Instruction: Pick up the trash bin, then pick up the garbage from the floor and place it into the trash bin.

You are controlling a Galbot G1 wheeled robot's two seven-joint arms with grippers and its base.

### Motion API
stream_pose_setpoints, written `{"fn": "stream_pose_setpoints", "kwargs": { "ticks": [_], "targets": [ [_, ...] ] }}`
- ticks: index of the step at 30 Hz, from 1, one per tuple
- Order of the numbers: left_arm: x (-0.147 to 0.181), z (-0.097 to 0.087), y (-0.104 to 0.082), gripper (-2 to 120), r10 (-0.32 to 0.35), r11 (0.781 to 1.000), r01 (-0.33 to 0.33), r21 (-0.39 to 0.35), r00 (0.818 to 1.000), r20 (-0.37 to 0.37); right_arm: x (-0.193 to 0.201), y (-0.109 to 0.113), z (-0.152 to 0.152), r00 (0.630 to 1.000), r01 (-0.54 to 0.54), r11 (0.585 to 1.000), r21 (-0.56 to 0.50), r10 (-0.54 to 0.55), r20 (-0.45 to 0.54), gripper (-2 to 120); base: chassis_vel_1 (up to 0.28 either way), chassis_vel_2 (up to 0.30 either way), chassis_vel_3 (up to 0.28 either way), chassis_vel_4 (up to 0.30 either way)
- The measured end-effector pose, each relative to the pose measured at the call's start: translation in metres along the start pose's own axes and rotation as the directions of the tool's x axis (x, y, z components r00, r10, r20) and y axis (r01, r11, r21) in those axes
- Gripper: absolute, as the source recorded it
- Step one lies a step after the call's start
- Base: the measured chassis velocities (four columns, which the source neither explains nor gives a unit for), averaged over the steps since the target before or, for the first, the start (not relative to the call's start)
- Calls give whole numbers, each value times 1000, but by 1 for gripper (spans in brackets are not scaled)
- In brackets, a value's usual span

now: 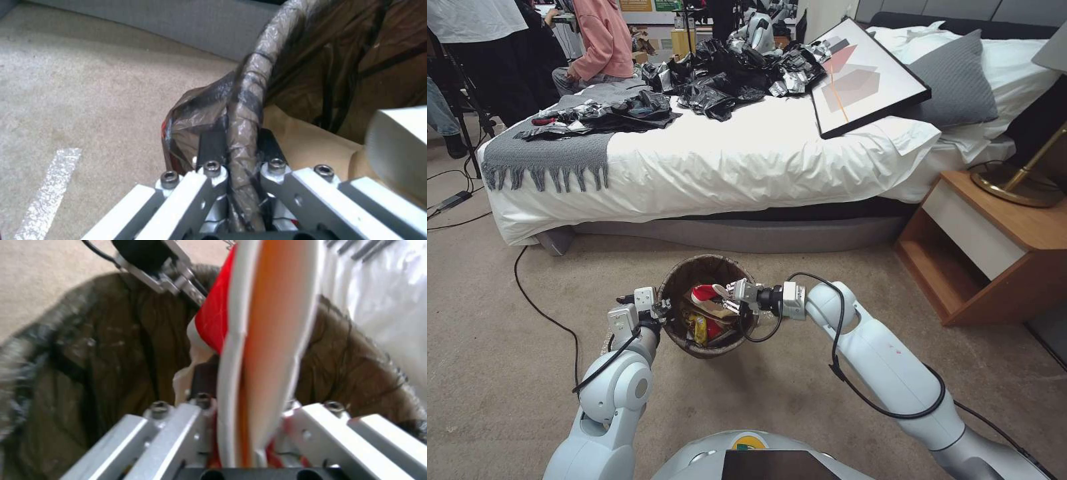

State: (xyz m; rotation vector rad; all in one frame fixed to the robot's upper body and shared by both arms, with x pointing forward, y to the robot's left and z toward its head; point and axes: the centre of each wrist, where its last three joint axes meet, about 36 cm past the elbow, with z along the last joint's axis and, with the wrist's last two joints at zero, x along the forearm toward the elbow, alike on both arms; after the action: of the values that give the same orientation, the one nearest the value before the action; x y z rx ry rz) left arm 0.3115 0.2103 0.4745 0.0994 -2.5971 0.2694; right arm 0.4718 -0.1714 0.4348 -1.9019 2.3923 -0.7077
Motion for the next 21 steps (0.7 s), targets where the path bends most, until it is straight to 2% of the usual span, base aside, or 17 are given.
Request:
{"fn": "stream_pose_setpoints", "kwargs": {
  "ticks": [2,3,6,7,10,11,14,16,21],
  "targets": [
    [-1,0,0,2,-1,1000,1,0,1000,0,-4,0,4,1000,-9,1000,-5,9,-8,25,0,0,0,0],
    [-1,0,0,2,-1,1000,1,0,1000,0,-4,0,4,1000,-9,1000,-5,9,-8,25,0,0,0,0],
    [-2,0,1,2,-1,1000,1,0,1000,-2,-7,0,6,1000,-13,1000,-8,12,-14,39,0,0,0,0],
    [-2,0,1,2,-1,1000,1,0,1000,-2,-7,0,6,1000,-13,1000,-8,12,-14,39,0,0,0,0],
    [-3,0,1,2,-1,1000,1,1,1000,-3,-7,-1,7,1000,-15,1000,-9,15,-17,54,0,0,0,0],
    [-3,0,1,2,-1,1000,1,1,1000,-3,-7,-1,7,1000,-15,1000,-9,15,-17,54,0,0,0,0],
    [-4,0,1,2,1,1000,-1,2,1000,-2,-5,-2,8,1000,-17,1000,-9,17,-21,69,0,0,0,0],
    [-4,0,1,2,1,1000,-1,2,1000,-2,-5,-2,8,1000,-18,1000,-9,17,-21,72,0,0,0,0],
    [-4,0,1,2,0,1000,0,2,1000,-3,-1,-4,7,999,-26,1000,-7,25,-22,92,0,0,0,0]
  ]
}}
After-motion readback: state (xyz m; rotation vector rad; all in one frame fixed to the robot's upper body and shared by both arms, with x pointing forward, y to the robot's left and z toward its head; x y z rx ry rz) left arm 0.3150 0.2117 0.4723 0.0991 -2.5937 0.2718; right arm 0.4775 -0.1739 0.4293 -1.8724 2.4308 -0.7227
